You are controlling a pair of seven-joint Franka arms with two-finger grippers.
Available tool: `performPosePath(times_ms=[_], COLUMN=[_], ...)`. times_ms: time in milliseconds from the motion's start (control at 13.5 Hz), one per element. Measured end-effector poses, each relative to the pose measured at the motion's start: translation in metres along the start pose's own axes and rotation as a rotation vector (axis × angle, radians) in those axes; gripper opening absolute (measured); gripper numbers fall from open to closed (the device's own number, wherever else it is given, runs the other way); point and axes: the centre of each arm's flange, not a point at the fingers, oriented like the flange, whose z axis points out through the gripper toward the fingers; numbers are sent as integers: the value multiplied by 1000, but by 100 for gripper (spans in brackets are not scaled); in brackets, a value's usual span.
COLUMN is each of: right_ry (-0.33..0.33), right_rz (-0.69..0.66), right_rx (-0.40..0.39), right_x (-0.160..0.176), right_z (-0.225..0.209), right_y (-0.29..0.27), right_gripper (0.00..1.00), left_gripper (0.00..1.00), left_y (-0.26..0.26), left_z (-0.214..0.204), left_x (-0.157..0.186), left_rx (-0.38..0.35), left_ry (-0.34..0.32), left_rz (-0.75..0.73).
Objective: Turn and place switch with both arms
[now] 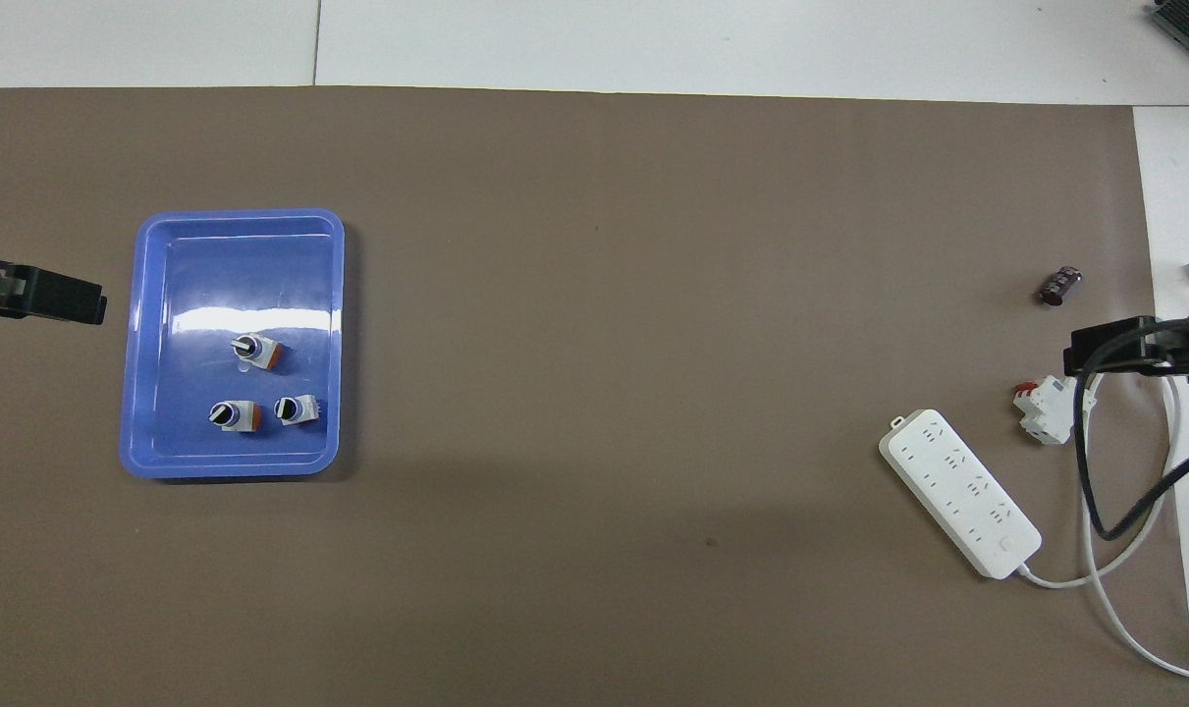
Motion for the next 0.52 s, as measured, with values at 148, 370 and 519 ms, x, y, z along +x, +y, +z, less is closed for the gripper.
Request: performPosePath(times_ms=[148,370,519], right_ry=[0,0,0], right_rz=[0,0,0], right_rx=[0,0,0], right_x=[0,0,0], right_z=[0,0,0], right_y=[0,0,0], right_gripper=[100,100,100], left_gripper=[100,100,100], left_y=[-18,-32,-32], left_z=[-4,-5,-8], left_x=[-7,-19,-24], left_rx=[-4,-17,-26], left_ry=[-30,-93,-103], left_rz=[-27,-5,7])
